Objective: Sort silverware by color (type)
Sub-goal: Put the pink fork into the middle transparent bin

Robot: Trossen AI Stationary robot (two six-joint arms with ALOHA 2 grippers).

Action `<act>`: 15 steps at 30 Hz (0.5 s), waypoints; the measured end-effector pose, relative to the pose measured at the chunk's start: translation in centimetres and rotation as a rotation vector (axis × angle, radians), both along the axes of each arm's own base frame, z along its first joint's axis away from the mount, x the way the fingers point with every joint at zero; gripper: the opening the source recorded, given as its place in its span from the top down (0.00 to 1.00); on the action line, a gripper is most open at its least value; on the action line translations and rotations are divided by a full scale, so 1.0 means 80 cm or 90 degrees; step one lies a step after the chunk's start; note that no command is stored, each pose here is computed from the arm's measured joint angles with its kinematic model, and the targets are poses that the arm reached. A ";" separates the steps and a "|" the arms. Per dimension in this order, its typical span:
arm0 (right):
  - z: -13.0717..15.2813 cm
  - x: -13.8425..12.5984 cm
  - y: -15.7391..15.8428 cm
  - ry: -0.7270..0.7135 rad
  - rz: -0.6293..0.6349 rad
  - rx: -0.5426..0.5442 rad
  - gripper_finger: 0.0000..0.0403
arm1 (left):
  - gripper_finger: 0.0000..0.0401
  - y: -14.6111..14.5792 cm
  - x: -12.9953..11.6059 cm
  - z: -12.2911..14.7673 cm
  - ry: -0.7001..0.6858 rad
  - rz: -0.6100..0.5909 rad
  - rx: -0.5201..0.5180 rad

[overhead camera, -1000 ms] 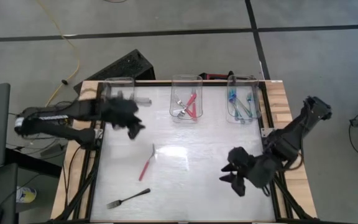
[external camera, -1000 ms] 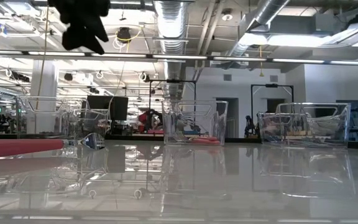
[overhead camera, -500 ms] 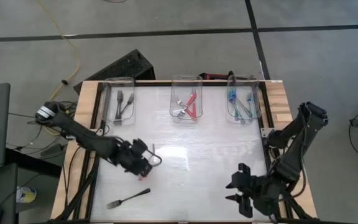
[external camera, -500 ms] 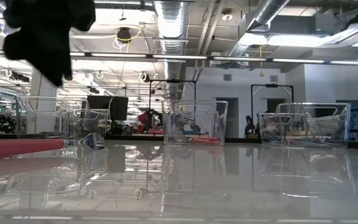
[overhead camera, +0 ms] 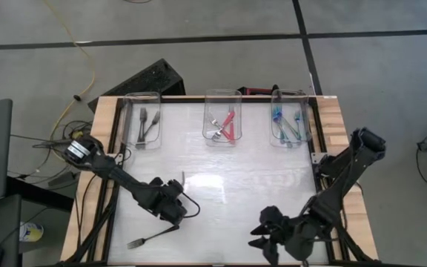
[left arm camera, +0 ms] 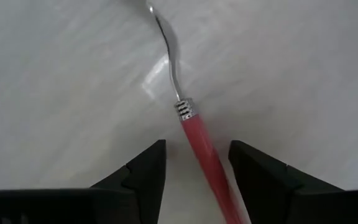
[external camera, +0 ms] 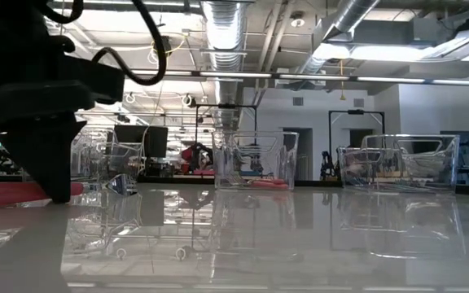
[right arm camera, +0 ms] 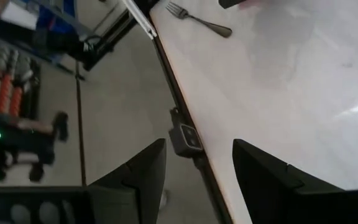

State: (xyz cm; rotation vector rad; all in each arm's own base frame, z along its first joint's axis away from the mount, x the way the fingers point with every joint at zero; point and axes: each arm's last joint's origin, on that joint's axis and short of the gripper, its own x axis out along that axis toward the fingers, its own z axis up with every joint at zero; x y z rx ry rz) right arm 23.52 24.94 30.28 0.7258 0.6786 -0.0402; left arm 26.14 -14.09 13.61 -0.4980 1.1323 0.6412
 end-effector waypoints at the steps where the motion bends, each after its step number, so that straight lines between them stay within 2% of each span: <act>1: -0.003 0.004 0.002 -0.003 -0.009 0.009 0.48 | 0.58 -0.001 0.001 -0.005 0.007 -0.008 0.002; 4: -0.018 0.018 0.012 -0.007 -0.034 0.036 0.48 | 0.63 -0.008 0.003 -0.011 0.011 -0.059 0.004; 6: -0.031 0.025 0.020 -0.001 -0.048 0.052 0.48 | 0.72 -0.014 0.004 -0.010 0.009 -0.086 0.006; 9: -0.047 0.035 0.035 -0.005 -0.066 0.096 0.48 | 0.92 -0.022 0.006 0.005 0.000 -0.143 0.005; 10: -0.053 0.036 0.040 -0.005 -0.066 0.103 0.48 | 0.95 -0.023 0.006 0.010 -0.004 -0.164 -0.002; 12: -0.062 0.041 0.050 -0.016 -0.062 0.120 0.48 | 0.95 -0.028 0.010 0.028 -0.028 -0.204 -0.034; 15: -0.074 0.044 0.058 -0.018 -0.057 0.120 0.48 | 0.95 -0.024 0.014 0.062 -0.092 -0.221 -0.039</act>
